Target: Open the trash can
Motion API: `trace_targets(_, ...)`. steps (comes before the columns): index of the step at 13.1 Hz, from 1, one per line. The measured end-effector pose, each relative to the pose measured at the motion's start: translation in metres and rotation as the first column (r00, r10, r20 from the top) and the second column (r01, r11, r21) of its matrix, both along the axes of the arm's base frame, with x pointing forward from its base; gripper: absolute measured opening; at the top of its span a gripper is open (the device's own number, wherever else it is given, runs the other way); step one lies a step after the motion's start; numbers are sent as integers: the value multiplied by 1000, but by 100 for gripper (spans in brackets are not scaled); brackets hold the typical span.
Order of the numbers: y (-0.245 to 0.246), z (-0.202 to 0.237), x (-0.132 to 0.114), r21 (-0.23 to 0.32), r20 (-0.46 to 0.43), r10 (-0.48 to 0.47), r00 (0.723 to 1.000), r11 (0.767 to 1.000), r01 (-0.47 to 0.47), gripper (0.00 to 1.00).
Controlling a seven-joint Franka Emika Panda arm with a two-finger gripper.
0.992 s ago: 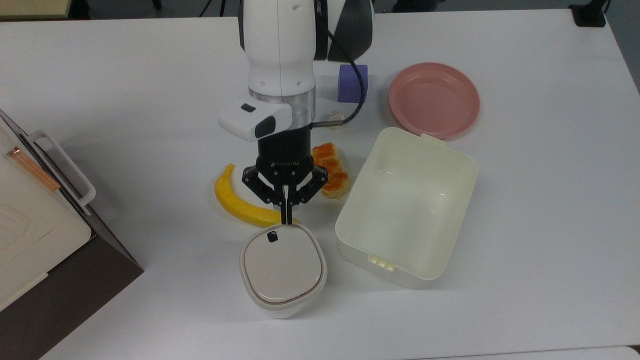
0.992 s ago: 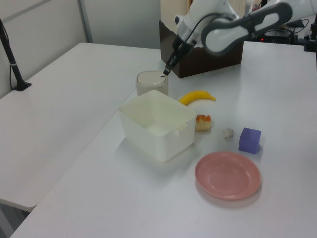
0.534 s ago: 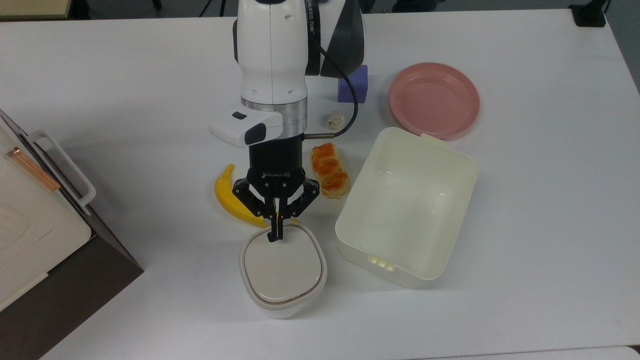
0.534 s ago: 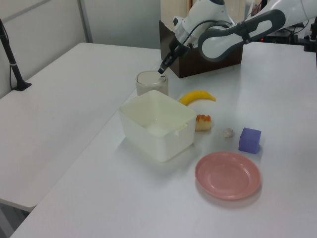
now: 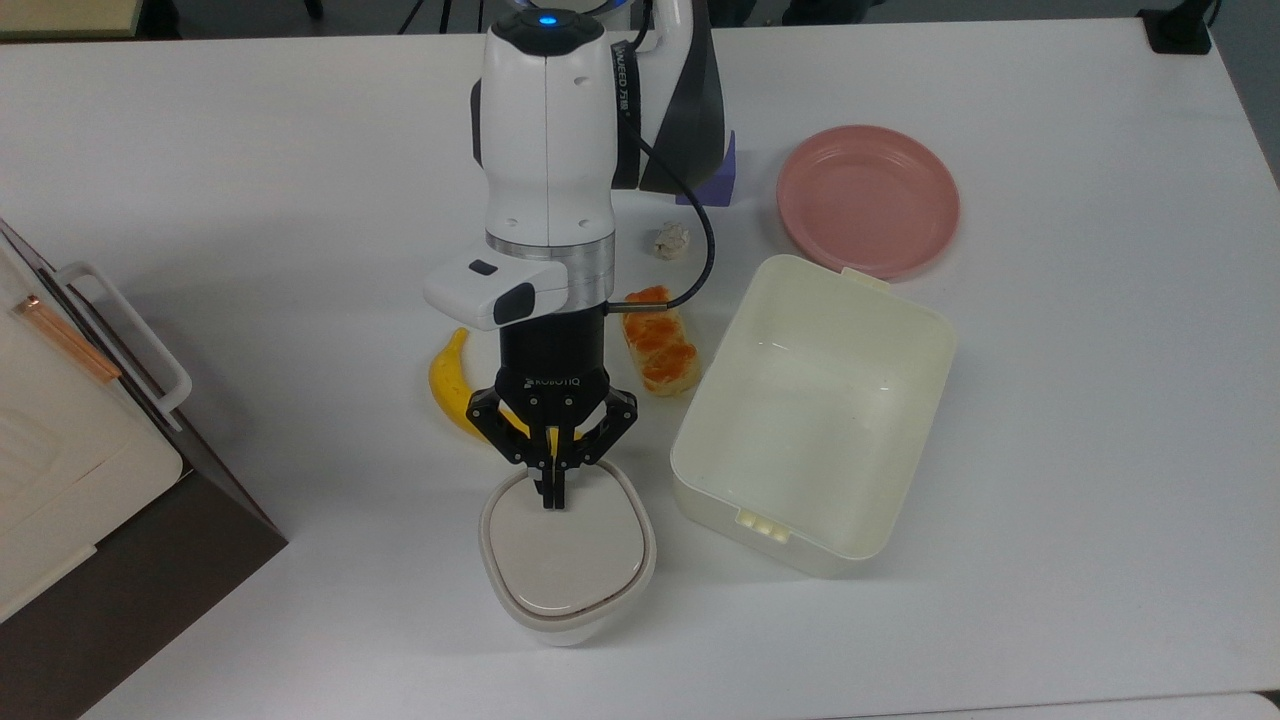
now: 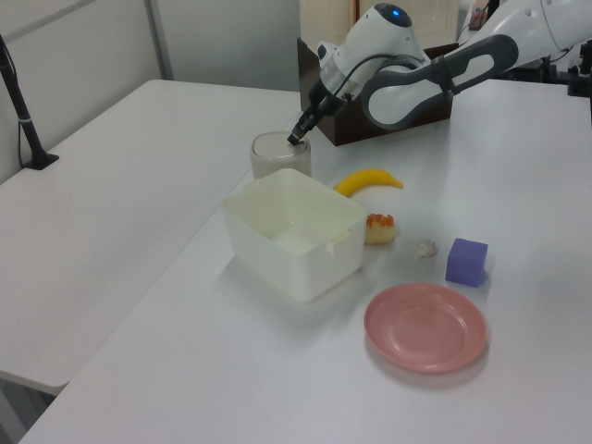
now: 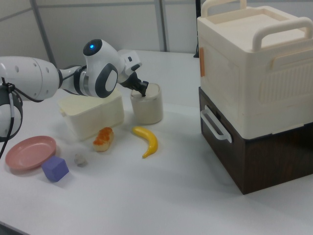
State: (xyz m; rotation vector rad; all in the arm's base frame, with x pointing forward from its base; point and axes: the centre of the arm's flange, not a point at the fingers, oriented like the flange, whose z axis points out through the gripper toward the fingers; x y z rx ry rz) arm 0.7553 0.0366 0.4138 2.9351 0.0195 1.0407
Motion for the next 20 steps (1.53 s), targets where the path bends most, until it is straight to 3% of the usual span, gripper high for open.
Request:
trace_targets(4,-14,26,-2,4,19,-19,1000,1000,19,7)
trace_targets(6,-18,51,-13,11,-42,-26,999,1000,27,7)
trace_targets(8,-19,76,-31,17,-161,-29,987,999,32,11)
trace_targets(10,-19,103,-58,24,-300,-25,954,999,34,36)
trace_targets(12,-21,128,-93,29,-455,-22,890,999,39,67)
trace_targets(14,-22,148,-120,34,-539,-15,842,999,40,94)
trace_targets(16,-20,161,-137,38,-574,-7,819,999,35,100)
trace_targets(20,-21,158,-140,39,-583,-7,812,999,37,100)
